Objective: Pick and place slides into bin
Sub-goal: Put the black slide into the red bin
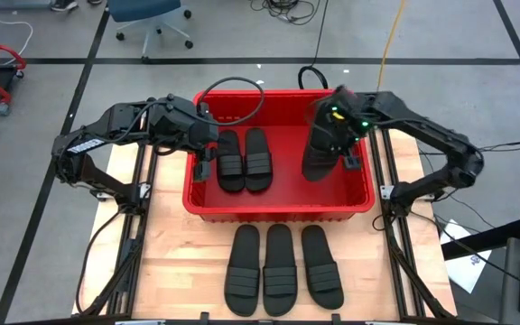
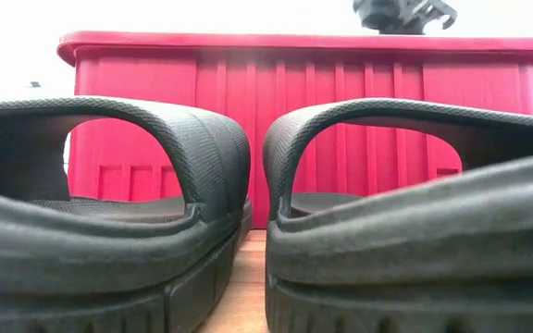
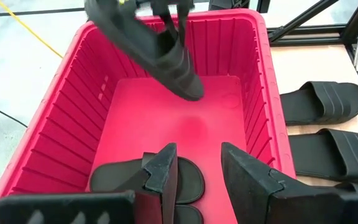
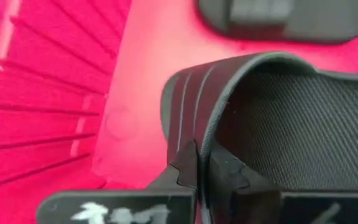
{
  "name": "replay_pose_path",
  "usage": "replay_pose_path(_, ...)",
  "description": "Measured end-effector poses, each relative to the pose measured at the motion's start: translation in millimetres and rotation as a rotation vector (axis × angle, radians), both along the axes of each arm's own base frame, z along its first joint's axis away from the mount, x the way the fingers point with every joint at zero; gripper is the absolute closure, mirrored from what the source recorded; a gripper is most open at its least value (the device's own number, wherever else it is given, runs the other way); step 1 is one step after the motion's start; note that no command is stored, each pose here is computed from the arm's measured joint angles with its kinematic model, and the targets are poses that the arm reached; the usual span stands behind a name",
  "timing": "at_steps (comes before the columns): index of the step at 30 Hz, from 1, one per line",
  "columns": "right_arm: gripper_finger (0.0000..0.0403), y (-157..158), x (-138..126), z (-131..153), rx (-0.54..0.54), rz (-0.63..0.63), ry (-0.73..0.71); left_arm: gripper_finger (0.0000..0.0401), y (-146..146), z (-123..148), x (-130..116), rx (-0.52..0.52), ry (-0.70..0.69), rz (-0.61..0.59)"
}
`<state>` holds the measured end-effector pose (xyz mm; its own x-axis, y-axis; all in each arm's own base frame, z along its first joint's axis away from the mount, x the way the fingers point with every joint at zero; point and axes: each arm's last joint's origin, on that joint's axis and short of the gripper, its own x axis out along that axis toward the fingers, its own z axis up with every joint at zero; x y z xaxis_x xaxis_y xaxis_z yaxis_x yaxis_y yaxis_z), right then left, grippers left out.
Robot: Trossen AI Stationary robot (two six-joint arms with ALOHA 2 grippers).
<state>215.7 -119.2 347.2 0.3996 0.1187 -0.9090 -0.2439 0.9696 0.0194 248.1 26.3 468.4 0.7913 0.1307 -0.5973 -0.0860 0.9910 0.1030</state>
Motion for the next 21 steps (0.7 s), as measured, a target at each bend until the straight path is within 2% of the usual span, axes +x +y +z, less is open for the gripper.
replay_pose_path(6, 0.0402, -15.5, 22.1, -29.7, 0.04, 0.079, 0.1, 0.0279, 0.0, 0.0, 0.0, -0.006, -0.001, 0.006)
replay_pose_path(9, 0.0402, -25.5, 30.0, -45.2, 0.071, 0.078, 0.151, 0.0279, 0.0, 0.0, 0.0, -0.006, -0.001, 0.007)
replay_pose_path(16, 0.0402, -50.3, 33.4, -72.9, 0.161, -0.009, 0.254, 0.0279, 0.0, 0.0, 0.0, -0.002, 0.0, 0.004)
replay_pose_path(21, 0.0402, -55.2, 37.6, -86.3, 0.251, -0.076, 0.284, 0.0279, 0.0, 0.0, 0.0, 0.006, 0.001, -0.003)
